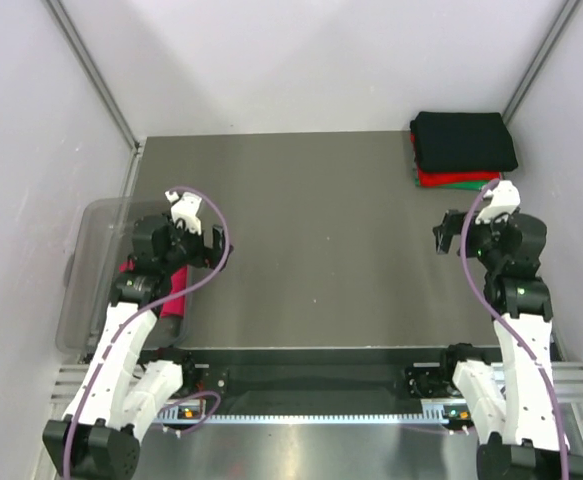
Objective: Fold and stack the t-shirts
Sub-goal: Reset both grippers
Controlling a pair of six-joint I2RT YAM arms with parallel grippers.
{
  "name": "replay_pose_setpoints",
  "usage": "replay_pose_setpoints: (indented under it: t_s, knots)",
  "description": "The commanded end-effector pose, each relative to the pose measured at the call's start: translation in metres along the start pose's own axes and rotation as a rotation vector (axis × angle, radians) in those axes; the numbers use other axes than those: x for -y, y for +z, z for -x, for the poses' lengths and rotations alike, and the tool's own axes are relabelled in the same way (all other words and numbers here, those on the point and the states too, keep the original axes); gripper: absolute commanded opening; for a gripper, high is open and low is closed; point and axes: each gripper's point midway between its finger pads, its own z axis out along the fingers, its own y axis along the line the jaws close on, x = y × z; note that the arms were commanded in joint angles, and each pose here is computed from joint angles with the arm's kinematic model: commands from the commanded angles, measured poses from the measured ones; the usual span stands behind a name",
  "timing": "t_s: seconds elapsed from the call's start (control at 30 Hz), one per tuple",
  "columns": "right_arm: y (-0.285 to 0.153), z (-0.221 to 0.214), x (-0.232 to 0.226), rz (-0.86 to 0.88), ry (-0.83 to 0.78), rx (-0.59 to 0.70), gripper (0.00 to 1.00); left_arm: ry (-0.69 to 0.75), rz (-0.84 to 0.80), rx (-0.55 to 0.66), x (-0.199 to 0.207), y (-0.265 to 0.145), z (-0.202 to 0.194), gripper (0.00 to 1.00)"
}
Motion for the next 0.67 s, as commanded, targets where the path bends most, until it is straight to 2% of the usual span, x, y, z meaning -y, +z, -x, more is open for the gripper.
replay_pose_setpoints:
  t_s: [0.0,0.1,0.17,0.33,0.5,0.63]
  knots:
    - [-0.005,-0.021,-0.008,0.023,0.021,-0.020,1.00,0.022,0.022,0.126,-0.001,-0.009,0.019,0.99]
    - [-0.009,-0.028,-0.008,0.011,0.024,0.017,1.00,0.075,0.022,0.130,-0.001,-0.012,0.004,0.99]
    - [-0.012,-0.025,-0.008,0.010,0.021,0.056,1.00,0.060,0.058,0.145,-0.007,-0.011,-0.004,0.99]
    - [-0.020,-0.020,-0.004,-0.020,0.019,0.097,1.00,0.014,0.067,0.221,-0.008,-0.021,-0.003,0.99]
    - [-0.024,-0.019,-0.012,0.034,-0.004,0.117,1.00,0.068,0.011,0.252,0.002,-0.029,-0.007,0.98]
    - [-0.029,-0.017,-0.017,0.068,-0.026,0.131,1.00,0.082,0.041,0.287,-0.003,-0.034,-0.004,0.99]
